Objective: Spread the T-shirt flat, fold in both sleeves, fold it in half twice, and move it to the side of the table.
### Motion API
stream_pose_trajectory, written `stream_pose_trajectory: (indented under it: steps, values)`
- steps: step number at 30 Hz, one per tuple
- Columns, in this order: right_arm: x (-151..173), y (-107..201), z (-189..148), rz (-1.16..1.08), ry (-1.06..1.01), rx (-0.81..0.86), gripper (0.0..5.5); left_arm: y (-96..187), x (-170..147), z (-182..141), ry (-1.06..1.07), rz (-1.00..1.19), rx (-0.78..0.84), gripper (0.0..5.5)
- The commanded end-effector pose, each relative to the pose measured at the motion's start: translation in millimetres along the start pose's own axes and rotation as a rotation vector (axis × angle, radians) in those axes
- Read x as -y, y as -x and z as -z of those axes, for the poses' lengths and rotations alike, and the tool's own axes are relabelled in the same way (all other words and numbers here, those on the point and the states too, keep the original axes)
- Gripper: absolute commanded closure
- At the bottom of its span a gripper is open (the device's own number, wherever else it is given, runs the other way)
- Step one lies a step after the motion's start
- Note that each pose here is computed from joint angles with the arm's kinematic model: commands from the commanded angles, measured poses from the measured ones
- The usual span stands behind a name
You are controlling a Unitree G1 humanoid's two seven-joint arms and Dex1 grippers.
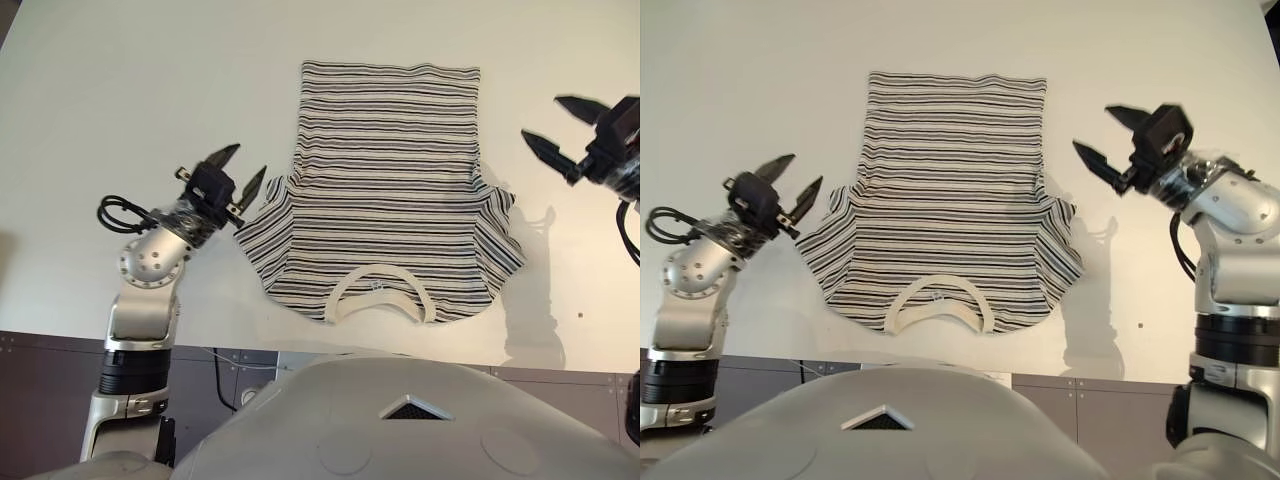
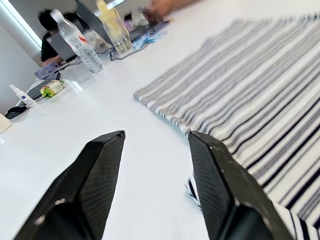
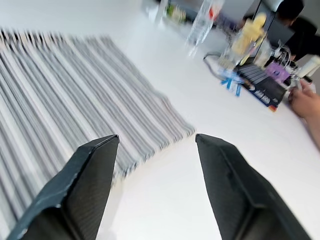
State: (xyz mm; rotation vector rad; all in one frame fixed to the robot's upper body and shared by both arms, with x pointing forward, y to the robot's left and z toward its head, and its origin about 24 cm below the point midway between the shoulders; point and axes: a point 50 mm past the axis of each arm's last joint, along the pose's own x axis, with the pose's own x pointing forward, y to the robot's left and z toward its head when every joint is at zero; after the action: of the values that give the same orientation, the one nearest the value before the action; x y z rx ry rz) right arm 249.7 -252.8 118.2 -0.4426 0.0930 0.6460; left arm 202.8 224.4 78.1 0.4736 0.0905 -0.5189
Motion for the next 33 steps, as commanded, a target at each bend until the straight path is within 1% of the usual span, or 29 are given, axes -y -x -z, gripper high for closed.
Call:
stream_pose_trajectory:
  steps: [1,2,3,4,7,8,11,13,15,17,20,25,31,33]
  values:
    - [-24.3,-15.3,2.1,0.222,0.041,0.021,2.67,46.9,-15.9,15.1,-0.302,0.361,-0.243,3.16]
    - [-28.3,-18.1,3.7,0.307,0.053,0.018,2.67,61.7,-15.9,18.4,-0.414,0.537,-0.307,3.16]
    - [-30.3,-20.4,4.9,0.383,0.074,0.016,2.67,70.4,-17.5,16.1,-0.486,0.659,-0.335,3.16]
    - [-30.9,-20.2,6.7,0.467,0.082,0.008,2.67,72.4,-19.0,10.6,-0.547,0.75,-0.324,3.16]
    - [-31.1,-18.5,8.4,0.606,0.11,-0.003,2.67,67.7,-19.0,2.5,-0.637,0.856,-0.247,3.16]
    - [-30.3,-19.6,7.6,0.631,0.115,0.001,2.67,65.3,-18.2,4.6,-0.657,0.855,-0.231,3.16]
    - [-29.5,-29.4,1.6,0.643,0.139,0.027,2.67,58.5,-10.5,26.4,-0.774,0.781,-0.214,3.16]
    - [-29.8,-32.8,1.4,0.629,0.15,0.033,2.67,62.6,-0.3,42.5,-0.807,0.773,-0.22,3.16]
    - [-27.8,-33.8,1.9,0.628,0.161,0.031,2.67,70.2,11.5,51.9,-0.815,0.789,-0.211,3.16]
    - [-26.1,-34.2,2.1,0.637,0.164,0.03,2.67,73.0,19.3,57.6,-0.815,0.778,-0.197,3.16]
    - [-29.2,-36.0,2.1,0.638,0.155,0.032,2.67,69.3,25.7,66.4,-0.839,0.745,-0.199,3.16]
    - [-40.0,-38.9,9.9,0.618,0.114,0.001,2.67,52.5,28.0,72.9,-0.889,0.711,-0.249,3.16]
    - [-43.2,-37.6,14.6,0.617,0.103,-0.015,2.67,69.4,34.5,83.0,-0.875,0.701,-0.325,3.16]
    - [-45.1,-39.4,15.0,0.619,0.098,-0.016,2.62,66.9,34.7,85.4,-0.883,0.683,-0.34,3.48]
